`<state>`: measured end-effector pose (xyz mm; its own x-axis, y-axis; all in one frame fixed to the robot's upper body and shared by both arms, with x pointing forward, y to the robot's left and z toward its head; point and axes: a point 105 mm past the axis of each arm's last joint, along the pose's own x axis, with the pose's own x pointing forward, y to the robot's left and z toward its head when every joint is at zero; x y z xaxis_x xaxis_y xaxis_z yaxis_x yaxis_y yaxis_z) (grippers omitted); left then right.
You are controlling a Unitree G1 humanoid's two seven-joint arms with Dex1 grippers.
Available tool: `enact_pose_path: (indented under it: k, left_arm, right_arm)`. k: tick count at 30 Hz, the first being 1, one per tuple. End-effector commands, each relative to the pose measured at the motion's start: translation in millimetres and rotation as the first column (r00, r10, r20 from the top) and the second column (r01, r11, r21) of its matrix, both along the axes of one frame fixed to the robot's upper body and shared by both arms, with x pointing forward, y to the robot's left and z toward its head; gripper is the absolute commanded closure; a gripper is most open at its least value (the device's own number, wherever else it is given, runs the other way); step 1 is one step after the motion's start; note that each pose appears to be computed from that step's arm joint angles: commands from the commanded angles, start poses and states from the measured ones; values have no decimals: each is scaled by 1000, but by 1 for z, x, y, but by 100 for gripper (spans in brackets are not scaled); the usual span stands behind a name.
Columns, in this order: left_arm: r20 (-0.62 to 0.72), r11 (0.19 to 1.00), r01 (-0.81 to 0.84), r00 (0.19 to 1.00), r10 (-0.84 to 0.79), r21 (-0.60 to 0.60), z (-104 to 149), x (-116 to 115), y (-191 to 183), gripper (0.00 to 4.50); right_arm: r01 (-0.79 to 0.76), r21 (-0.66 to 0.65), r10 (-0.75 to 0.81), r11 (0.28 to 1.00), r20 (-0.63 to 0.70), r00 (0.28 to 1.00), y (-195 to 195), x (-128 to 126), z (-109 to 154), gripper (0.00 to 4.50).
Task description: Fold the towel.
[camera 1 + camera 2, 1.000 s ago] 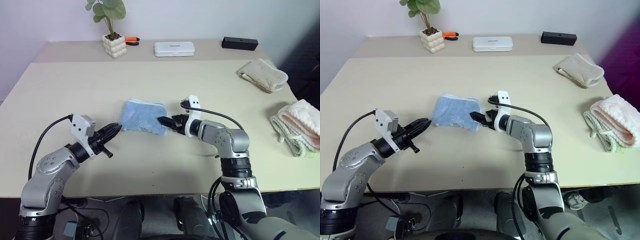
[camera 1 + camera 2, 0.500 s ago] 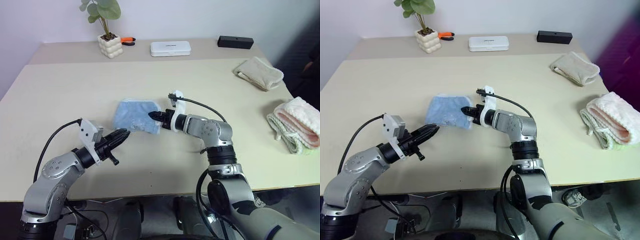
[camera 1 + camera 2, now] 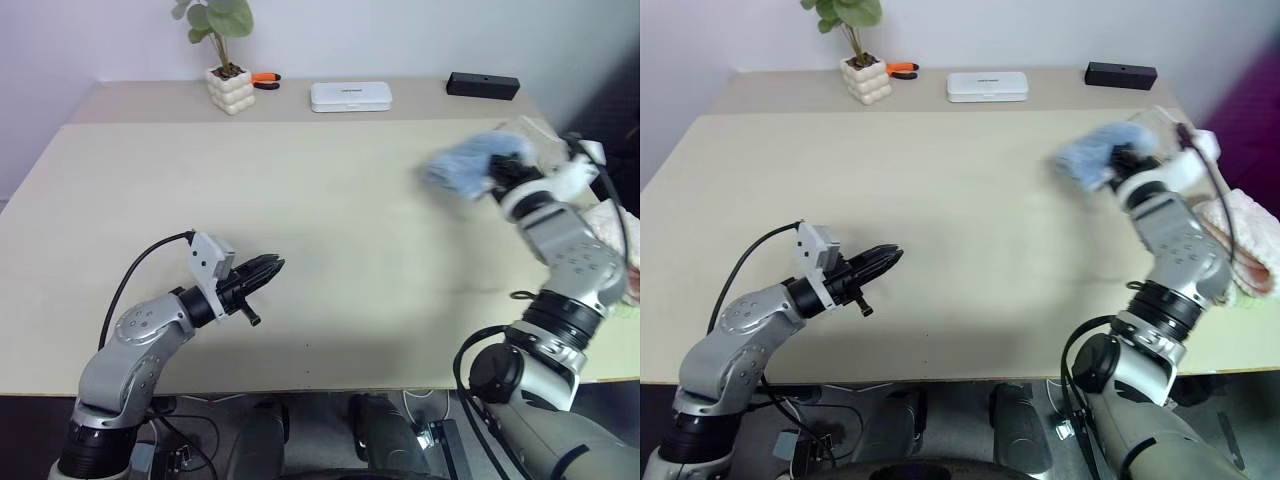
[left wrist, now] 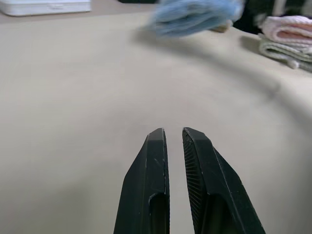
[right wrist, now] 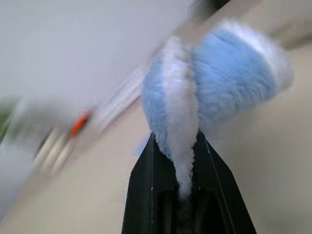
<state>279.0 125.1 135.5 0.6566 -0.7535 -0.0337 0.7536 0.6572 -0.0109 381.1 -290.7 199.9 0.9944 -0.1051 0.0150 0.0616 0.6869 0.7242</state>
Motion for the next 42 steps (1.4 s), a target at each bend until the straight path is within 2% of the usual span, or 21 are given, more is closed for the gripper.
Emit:
enact_pose_path:
  k: [1, 4, 6, 15, 18, 21, 25, 29, 31, 33, 35, 37, 39, 42]
  left_arm:
    - [45, 997, 76, 996, -76, -8, 8, 2, -16, 399]
    - [49, 994, 106, 993, -106, -9, 8, 5, -24, 399]
    - [50, 993, 121, 991, -121, -6, 8, 6, -28, 399]
    - [44, 991, 136, 990, -136, 4, 4, 5, -29, 399]
    - [41, 992, 128, 991, -128, 3, 3, 4, -27, 399]
    - [37, 992, 127, 991, -127, 1, 2, 2, -28, 399]
    - [30, 992, 127, 991, -127, 1, -2, 0, -29, 399]
    - [30, 993, 117, 993, -117, -14, -1, 2, -29, 399]
    - [35, 996, 90, 995, -90, -15, -1, 7, -24, 399]
    - [43, 998, 65, 997, -65, -13, -1, 12, -21, 399]
    - [69, 1000, 14, 998, -14, -6, 1, 20, -14, 399]
    - [102, 997, -77, 992, 76, 6, 2, 33, 2, 399]
    - [126, 987, -161, 980, 157, 20, 3, 43, 21, 399]
    - [143, 977, -210, 969, 204, 33, 3, 49, 35, 399]
  right_arm:
    - [152, 59, -143, 987, -139, 980, -36, -23, -32, 447]
    - [164, 105, -138, 981, -220, 966, -35, -33, -56, 447]
    - [153, 93, -127, 984, -240, 963, -30, -36, -62, 447]
    - [155, 116, -124, 981, -236, 964, -23, -43, -61, 447]
    - [96, 178, -67, 979, -158, 985, -12, -42, -45, 342]
    - [119, 186, -87, 975, -167, 982, -16, -44, -43, 206]
    - [180, 119, -154, 976, -204, 967, -27, -50, -45, 3]
    - [174, -122, -194, 977, -173, 966, -33, -59, -27, 3]
    - [170, -278, -216, 946, -148, 965, -33, -66, -15, 3]
    - [160, -371, -218, 915, -121, 968, -32, -70, -5, 3]
    - [107, -485, -163, 868, -73, 984, -21, -72, 11, 3]
    - [6, -624, -41, 781, -43, 998, 3, -70, 25, 3]
    - [-113, -753, 111, 648, -54, 992, 33, -68, 30, 3]
    - [-218, -840, 265, 497, -92, 960, 57, -67, 26, 3]
